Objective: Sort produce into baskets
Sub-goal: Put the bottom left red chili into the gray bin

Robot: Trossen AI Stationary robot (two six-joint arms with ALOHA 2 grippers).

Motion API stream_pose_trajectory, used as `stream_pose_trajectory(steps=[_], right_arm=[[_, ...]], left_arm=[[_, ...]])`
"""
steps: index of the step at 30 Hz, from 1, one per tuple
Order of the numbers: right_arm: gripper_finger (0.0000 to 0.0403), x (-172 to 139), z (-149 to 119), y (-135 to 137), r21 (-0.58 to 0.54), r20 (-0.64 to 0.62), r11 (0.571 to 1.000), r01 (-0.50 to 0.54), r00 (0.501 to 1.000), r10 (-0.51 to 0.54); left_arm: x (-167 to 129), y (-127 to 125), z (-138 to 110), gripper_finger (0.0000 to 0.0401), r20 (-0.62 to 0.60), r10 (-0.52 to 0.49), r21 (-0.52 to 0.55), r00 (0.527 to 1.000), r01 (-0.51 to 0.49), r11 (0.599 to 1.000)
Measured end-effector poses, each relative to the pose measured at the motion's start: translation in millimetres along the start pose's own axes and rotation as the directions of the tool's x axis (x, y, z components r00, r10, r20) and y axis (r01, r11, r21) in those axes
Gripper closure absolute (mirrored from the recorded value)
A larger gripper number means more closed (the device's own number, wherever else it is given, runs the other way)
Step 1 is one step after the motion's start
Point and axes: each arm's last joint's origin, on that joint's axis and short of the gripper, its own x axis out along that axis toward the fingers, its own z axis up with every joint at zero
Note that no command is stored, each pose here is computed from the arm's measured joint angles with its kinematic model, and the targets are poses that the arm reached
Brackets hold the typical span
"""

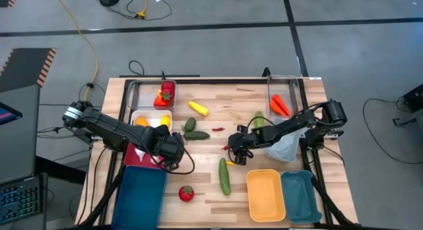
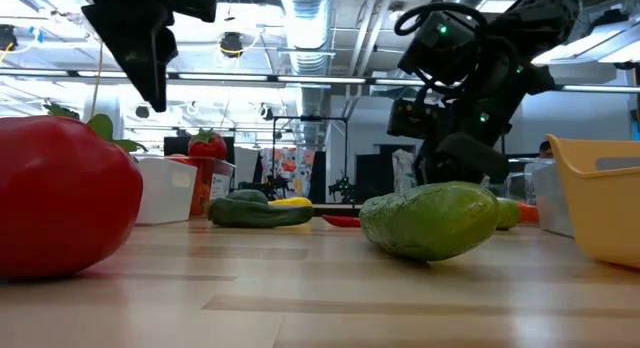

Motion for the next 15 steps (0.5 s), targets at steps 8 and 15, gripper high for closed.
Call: stream_pose_trajectory(steps=[8,15], right_arm=[[0.0291,-1.6,1.4,0.3,0.001,0.014,1.0,-0.006,1.0,0.005],[0.034,-3.2,7.0,1.4,-0.001,0.018,1.0,-0.004,1.0,0.004]], left_arm=[[1.7,5.7,3.9,0.0104,-0.002,0.008,-0.016,1.0,-0.008,1.0],[1.9,5.3,7.1,0.0104,0.025,-0.002,0.008,1.0,0.002,1.0]])
